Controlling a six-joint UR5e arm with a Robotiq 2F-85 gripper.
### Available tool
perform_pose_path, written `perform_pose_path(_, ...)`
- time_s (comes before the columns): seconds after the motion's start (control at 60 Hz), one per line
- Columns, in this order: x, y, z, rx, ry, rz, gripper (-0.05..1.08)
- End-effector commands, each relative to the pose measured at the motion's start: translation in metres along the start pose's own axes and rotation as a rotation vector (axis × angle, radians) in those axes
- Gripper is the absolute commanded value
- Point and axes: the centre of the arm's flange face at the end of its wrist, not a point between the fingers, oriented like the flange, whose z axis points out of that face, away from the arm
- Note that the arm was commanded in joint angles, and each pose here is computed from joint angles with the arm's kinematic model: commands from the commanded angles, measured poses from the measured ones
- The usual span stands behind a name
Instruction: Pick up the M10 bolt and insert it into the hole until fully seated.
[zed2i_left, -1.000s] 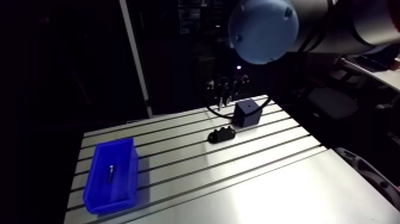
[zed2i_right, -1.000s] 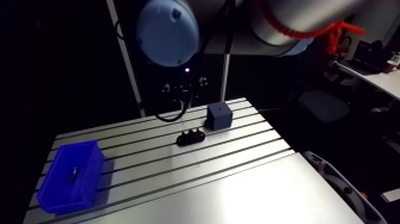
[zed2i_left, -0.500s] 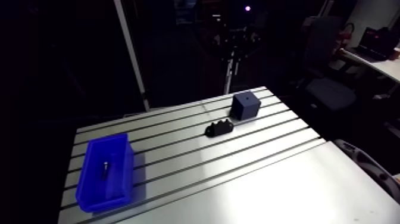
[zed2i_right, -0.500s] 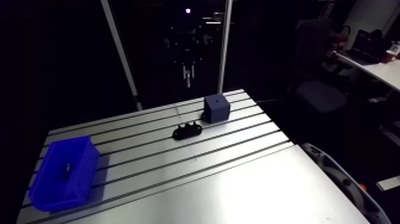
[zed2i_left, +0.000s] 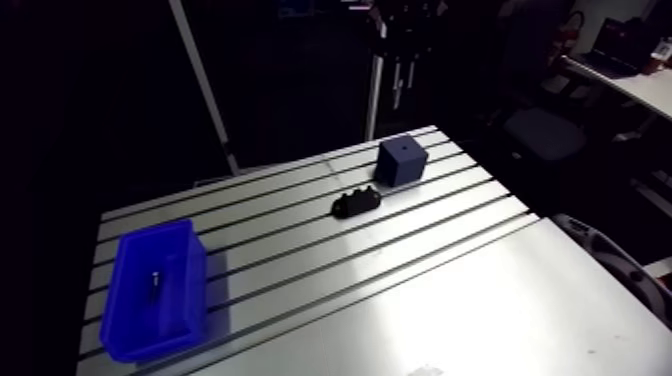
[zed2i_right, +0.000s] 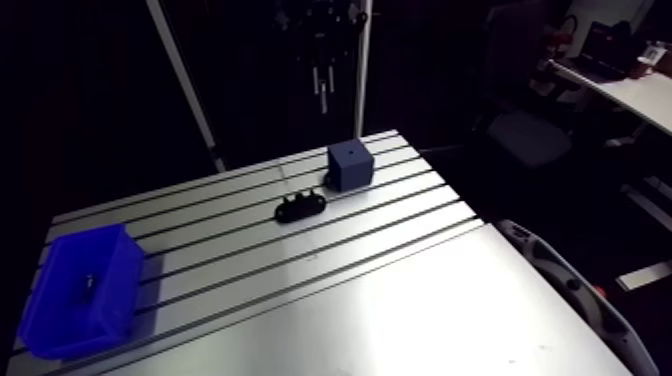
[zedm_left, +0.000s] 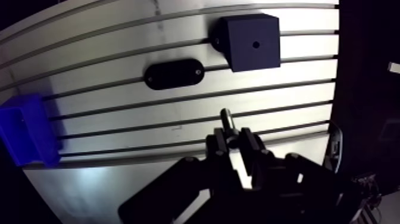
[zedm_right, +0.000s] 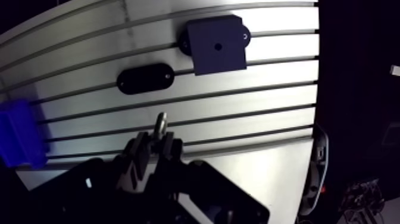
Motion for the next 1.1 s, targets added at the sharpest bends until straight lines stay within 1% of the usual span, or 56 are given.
perform_pose_path(0.017, 0.016, 0.006, 0.007, 0.002, -0.031, -0.001, 1.08)
perform_pose_path(0.117, 0.020, 0.007, 0.009, -0.001, -0.029, -0.004, 1.08)
perform_pose_path(0.167, 0.023, 0.009, 0.011, -0.001, -0.031, -0.003, 1.08)
perform_pose_path(0.183, 0.028, 0.011, 0.015, 0.004, -0.036, -0.006, 1.08)
perform_pose_path(0.2, 0.028, 0.011, 0.015, 0.004, -0.036, -0.006, 1.08)
perform_pose_path(0.217, 0.031, 0.013, 0.019, 0.009, -0.038, -0.004, 1.08)
perform_pose_path(0.267, 0.034, 0.017, 0.020, 0.011, -0.038, 0.002, 1.08)
perform_pose_path(0.333, 0.037, 0.020, 0.015, 0.009, -0.027, 0.008, 1.08)
perform_pose_path(0.417, 0.041, 0.020, 0.018, 0.009, -0.026, 0.012, 1.08)
perform_pose_path(0.45, 0.043, 0.020, 0.018, 0.007, -0.024, 0.013, 1.08)
perform_pose_path(0.467, 0.047, 0.021, 0.020, 0.003, -0.021, 0.013, 1.08)
perform_pose_path(0.517, 0.050, 0.021, 0.023, 0.004, -0.017, 0.012, 1.08)
perform_pose_path(0.567, 0.055, 0.022, 0.025, -0.001, -0.008, 0.012, 1.08)
perform_pose_path(0.617, 0.057, 0.023, 0.026, -0.001, -0.007, 0.012, 1.08)
perform_pose_path(0.667, 0.060, 0.024, 0.029, 0.000, -0.014, 0.019, 1.08)
perform_pose_path(0.833, 0.065, 0.024, 0.034, 0.001, -0.017, 0.021, 1.08)
perform_pose_path(1.0, 0.073, 0.027, 0.049, 0.006, -0.039, 0.037, 1.08)
perform_pose_path(1.1, 0.076, 0.027, 0.047, 0.005, -0.035, 0.049, 1.08)
